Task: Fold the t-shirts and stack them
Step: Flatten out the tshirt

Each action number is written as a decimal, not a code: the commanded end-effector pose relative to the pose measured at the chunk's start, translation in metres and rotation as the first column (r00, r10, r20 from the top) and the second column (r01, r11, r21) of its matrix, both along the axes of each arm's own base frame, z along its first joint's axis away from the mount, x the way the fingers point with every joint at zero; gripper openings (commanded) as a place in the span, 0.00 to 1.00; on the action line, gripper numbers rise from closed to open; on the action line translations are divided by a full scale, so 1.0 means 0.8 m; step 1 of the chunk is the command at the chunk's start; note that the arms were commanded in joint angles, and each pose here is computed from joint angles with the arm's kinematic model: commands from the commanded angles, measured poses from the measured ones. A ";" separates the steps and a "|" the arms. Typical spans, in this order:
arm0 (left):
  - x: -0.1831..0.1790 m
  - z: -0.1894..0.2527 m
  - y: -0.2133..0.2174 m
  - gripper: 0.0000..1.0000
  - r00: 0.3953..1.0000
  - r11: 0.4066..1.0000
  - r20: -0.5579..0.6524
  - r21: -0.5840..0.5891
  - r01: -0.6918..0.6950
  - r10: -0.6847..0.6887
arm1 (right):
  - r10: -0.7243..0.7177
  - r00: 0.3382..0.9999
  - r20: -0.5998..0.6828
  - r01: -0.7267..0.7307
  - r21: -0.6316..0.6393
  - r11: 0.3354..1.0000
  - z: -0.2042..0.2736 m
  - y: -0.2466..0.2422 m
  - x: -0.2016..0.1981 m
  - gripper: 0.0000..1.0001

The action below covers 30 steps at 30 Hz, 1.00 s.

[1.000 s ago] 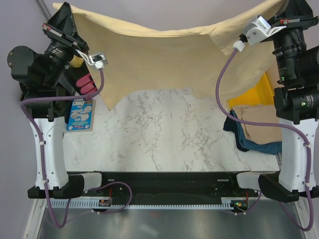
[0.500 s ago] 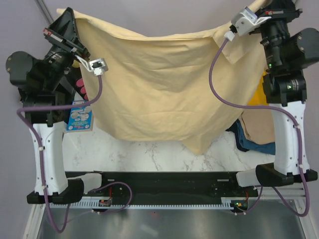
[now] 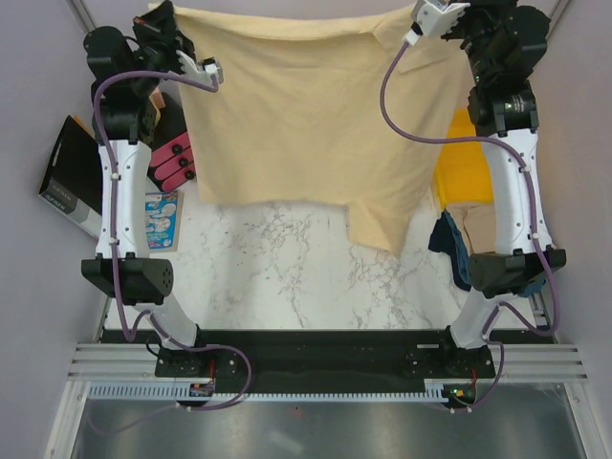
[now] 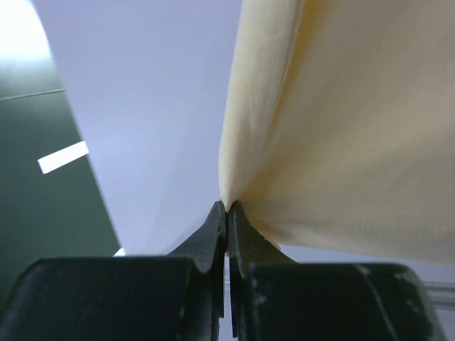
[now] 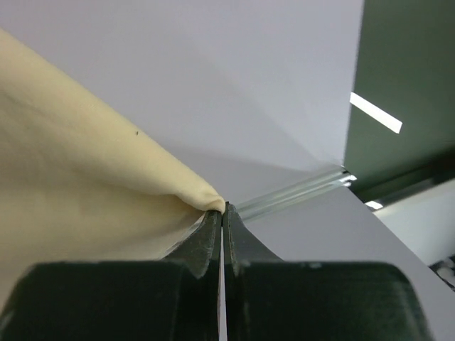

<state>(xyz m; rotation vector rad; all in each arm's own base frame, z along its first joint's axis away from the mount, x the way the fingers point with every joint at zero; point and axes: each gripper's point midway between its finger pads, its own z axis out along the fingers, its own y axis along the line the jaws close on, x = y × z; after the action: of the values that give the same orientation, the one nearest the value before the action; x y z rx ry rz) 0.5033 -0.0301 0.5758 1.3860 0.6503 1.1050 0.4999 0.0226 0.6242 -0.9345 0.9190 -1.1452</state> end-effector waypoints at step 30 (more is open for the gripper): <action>-0.246 -0.558 -0.010 0.02 0.730 0.980 -0.684 0.147 0.133 0.003 | 0.196 0.527 -0.827 -0.256 0.066 0.965 -0.509 0.027 -0.274 0.00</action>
<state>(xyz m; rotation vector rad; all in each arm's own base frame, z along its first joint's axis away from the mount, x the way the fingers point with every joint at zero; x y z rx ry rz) 0.3265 -0.0338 0.1274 1.9198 1.1376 0.5385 0.3074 0.0304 0.2095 -1.6354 1.5069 -0.5245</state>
